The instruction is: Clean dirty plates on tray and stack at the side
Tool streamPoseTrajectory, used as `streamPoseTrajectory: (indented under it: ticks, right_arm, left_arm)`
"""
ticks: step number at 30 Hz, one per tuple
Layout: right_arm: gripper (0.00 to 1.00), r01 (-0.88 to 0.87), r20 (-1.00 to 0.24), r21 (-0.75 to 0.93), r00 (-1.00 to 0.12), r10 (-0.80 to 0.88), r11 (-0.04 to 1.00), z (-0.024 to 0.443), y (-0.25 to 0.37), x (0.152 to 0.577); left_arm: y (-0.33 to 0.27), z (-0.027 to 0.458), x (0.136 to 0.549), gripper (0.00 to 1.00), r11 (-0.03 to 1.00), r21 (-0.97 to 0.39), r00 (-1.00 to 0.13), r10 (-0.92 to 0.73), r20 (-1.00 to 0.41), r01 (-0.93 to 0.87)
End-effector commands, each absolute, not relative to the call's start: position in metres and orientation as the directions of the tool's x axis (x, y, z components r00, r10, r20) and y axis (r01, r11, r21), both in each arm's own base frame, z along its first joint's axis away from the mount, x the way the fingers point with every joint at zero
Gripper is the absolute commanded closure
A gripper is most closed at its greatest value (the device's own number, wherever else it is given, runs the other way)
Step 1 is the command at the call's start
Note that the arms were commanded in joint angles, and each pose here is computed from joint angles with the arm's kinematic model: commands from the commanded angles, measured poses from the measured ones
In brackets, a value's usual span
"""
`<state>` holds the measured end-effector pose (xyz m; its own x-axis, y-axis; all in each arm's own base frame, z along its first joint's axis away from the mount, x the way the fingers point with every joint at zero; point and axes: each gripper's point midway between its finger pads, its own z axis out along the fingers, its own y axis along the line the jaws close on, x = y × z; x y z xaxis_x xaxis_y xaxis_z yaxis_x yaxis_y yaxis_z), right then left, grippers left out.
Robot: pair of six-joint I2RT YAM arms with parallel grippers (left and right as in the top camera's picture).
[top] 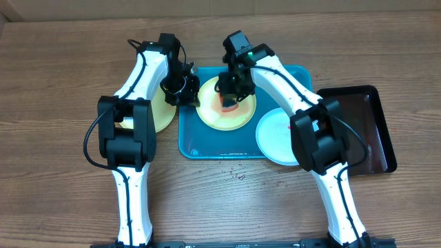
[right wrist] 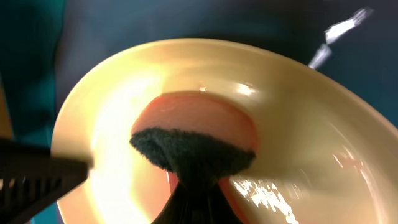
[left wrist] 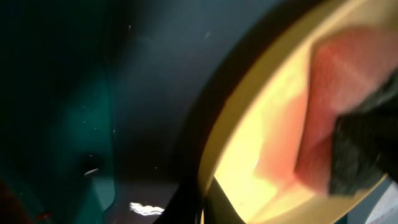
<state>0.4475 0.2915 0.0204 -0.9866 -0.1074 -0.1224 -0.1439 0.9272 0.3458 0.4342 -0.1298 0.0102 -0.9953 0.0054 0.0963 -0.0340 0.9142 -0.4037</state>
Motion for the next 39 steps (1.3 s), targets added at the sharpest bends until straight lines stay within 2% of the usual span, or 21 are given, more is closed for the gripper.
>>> streamPoseTrajectory:
  ticks: [1,6,10,13,17,20,25,28,31,39]
  right_arm:
    - [0.96,-0.114,-0.054,0.379,-0.993,-0.101,0.918,0.007,0.296,0.435]
    - [0.96,-0.088,-0.045,0.378,-0.996,-0.077,0.921,0.007,0.29,0.438]
    - [0.96,-0.08,-0.043,0.379,-0.997,-0.069,0.922,0.007,0.289,0.439]
    - [0.96,-0.076,-0.042,0.379,-0.997,-0.066,0.922,0.007,0.289,0.439]
    - [0.96,-0.077,-0.042,0.379,-0.997,-0.066,0.922,0.007,0.289,0.439]
    - [0.96,-0.076,-0.041,0.379,-0.997,-0.065,0.922,0.007,0.289,0.439]
    - [0.96,-0.07,-0.033,0.386,-0.998,-0.062,0.92,0.01,0.289,0.438]
    - [0.96,-0.074,-0.041,0.441,-0.997,-0.062,0.894,0.034,0.294,0.439]
    - [0.96,-0.099,-0.111,0.474,-0.992,-0.052,0.875,0.082,0.29,0.446]
    - [0.96,-0.158,-0.324,0.52,-0.946,0.023,0.84,0.221,0.248,0.446]
  left_arm:
    - [-0.131,-0.001,0.429,0.87,0.921,-0.374,-0.987,-0.057,0.148,-0.109]
    - [-0.143,-0.001,0.424,0.69,0.924,-0.368,-0.986,-0.051,0.162,-0.108]
    - [-0.149,-0.008,0.413,0.69,0.932,-0.339,-0.978,-0.066,0.198,-0.132]
    - [-0.142,-0.017,0.405,0.75,0.951,-0.259,-0.969,-0.112,0.22,-0.168]
    - [-0.14,-0.024,0.397,0.77,0.958,-0.229,-0.965,-0.118,0.236,-0.173]
    - [-0.14,-0.027,0.4,0.96,0.957,-0.234,-0.968,-0.117,0.221,-0.169]
    - [-0.139,-0.027,0.418,0.96,0.962,-0.237,-0.983,-0.105,0.148,-0.138]
    - [-0.137,-0.018,0.428,0.96,0.962,-0.246,-0.99,-0.09,0.113,-0.116]
    - [-0.134,0.004,0.441,0.96,0.963,-0.255,-0.996,-0.075,0.047,-0.084]
    - [-0.108,0.107,0.463,0.96,0.99,-0.139,-0.97,-0.004,-0.242,0.03]
